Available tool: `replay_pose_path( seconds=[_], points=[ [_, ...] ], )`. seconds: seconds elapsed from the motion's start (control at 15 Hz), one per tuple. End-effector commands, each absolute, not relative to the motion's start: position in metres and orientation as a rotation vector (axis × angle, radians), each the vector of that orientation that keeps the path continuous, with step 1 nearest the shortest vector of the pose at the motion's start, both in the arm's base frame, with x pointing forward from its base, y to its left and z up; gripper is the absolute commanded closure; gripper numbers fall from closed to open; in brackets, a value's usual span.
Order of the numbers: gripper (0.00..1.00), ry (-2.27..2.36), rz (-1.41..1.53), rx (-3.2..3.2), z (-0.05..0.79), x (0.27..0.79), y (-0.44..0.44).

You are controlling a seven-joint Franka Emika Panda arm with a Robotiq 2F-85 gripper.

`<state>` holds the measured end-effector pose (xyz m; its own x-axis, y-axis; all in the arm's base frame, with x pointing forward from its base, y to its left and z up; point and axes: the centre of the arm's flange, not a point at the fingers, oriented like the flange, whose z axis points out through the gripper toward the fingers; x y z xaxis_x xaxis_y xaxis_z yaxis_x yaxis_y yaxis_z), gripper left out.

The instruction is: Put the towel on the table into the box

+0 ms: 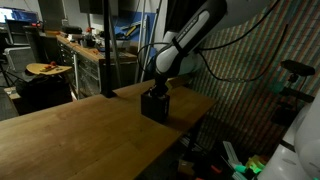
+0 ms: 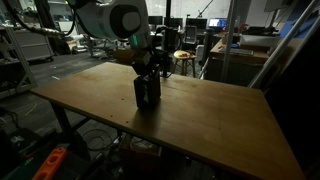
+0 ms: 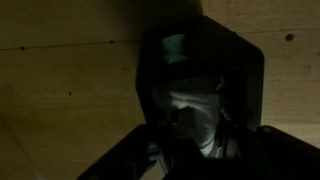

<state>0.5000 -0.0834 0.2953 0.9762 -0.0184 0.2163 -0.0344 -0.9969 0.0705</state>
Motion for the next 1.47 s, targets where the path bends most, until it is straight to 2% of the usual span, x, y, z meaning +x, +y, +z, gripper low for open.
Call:
replay_pose_path(
  seconds=[0.0,0.13,0.2,0.27,0.33,0.4,0.53,0.8,1.13,1.33,1.4],
  points=[
    [0.46,-0.039,0.337,3.019,0.325,0.506,-0.083],
    [0.46,-0.028,0.335,3.019,0.333,0.511,-0.081],
    [0.65,-0.025,0.335,3.023,0.336,0.513,-0.079],
    [0.69,-0.019,0.338,3.025,0.339,0.515,-0.078],
    [0.84,-0.016,0.341,3.025,0.341,0.517,-0.076],
    [0.87,-0.009,0.342,3.026,0.341,0.519,-0.075],
    [1.00,-0.004,0.356,3.030,0.343,0.521,-0.074],
    [0.95,-0.002,0.365,3.031,0.342,0.521,-0.073],
    [0.94,0.000,0.369,3.022,0.345,0.518,-0.073],
    [0.76,0.005,0.379,3.013,0.350,0.517,-0.074],
    [0.88,0.002,0.385,3.009,0.353,0.516,-0.075]
  ],
)
